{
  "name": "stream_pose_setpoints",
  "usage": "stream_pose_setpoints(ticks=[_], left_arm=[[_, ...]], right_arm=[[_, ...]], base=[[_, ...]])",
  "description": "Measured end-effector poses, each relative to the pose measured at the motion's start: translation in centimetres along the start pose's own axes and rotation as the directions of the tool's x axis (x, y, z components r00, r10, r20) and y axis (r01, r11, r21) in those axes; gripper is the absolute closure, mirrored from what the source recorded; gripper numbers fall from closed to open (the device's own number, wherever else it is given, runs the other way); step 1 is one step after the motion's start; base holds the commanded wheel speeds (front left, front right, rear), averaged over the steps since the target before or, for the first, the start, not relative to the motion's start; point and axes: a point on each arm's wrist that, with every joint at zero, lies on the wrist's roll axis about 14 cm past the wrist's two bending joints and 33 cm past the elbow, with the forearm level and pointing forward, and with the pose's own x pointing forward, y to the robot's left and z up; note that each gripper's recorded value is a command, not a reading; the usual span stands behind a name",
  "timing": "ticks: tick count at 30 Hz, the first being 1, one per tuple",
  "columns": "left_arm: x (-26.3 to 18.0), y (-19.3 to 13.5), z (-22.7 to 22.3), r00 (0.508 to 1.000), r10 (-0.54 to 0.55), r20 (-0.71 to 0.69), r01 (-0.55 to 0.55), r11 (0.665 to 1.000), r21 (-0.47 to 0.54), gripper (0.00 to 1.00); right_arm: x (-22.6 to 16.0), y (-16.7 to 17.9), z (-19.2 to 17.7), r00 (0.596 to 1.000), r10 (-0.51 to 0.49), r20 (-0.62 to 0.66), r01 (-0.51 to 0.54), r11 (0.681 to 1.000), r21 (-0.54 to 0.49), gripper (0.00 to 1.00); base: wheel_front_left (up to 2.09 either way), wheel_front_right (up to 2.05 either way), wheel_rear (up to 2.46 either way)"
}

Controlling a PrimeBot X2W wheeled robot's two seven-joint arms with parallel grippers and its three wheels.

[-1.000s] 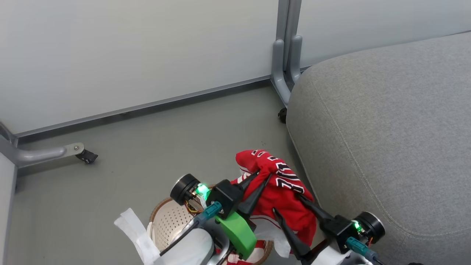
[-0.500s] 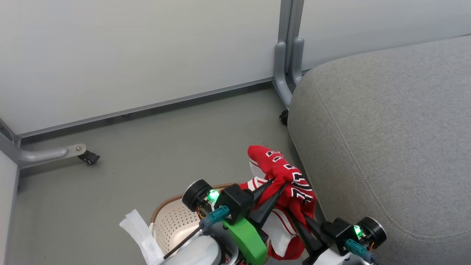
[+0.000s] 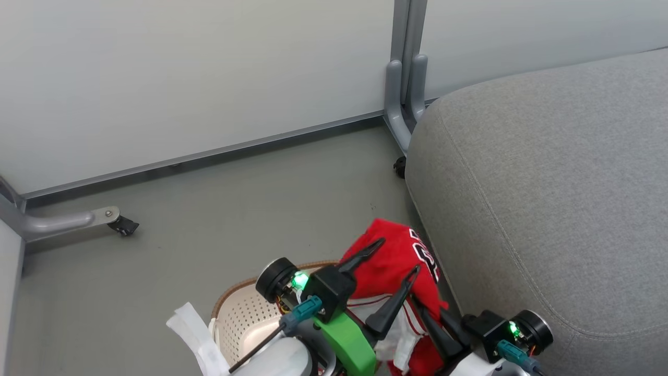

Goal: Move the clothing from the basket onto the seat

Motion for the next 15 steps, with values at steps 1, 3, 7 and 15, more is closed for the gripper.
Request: stream_pose_setpoints(ticks=[1,3,7,15], left_arm=[[0.0,0.0,0.0,1.0,-0.001,0.0,0.001,1.0,0.0,0.0],[0.0,0.0,-0.1,1.0,-0.002,-0.003,0.002,1.0,-0.001,0.0],[0.0,0.1,-0.3,1.0,-0.003,-0.003,0.003,1.0,-0.004,0.0],[0.2,0.6,-0.6,1.0,0.007,0.004,-0.007,1.0,-0.005,0.0]], right_arm=[[0.0,0.0,0.0,1.0,-0.001,0.001,0.001,1.0,0.001,1.0],[0.0,-0.1,0.0,1.0,-0.002,0.001,0.002,1.0,0.001,1.0],[0.0,-0.2,0.0,1.0,-0.006,-0.001,0.006,1.0,0.002,1.0],[-0.1,-1.6,0.2,0.999,-0.048,0.006,0.048,0.999,0.007,1.0]], base=[[0.0,0.0,0.0],[0.0,0.0,0.0],[0.0,0.0,0.0],[0.0,0.0,0.0]])
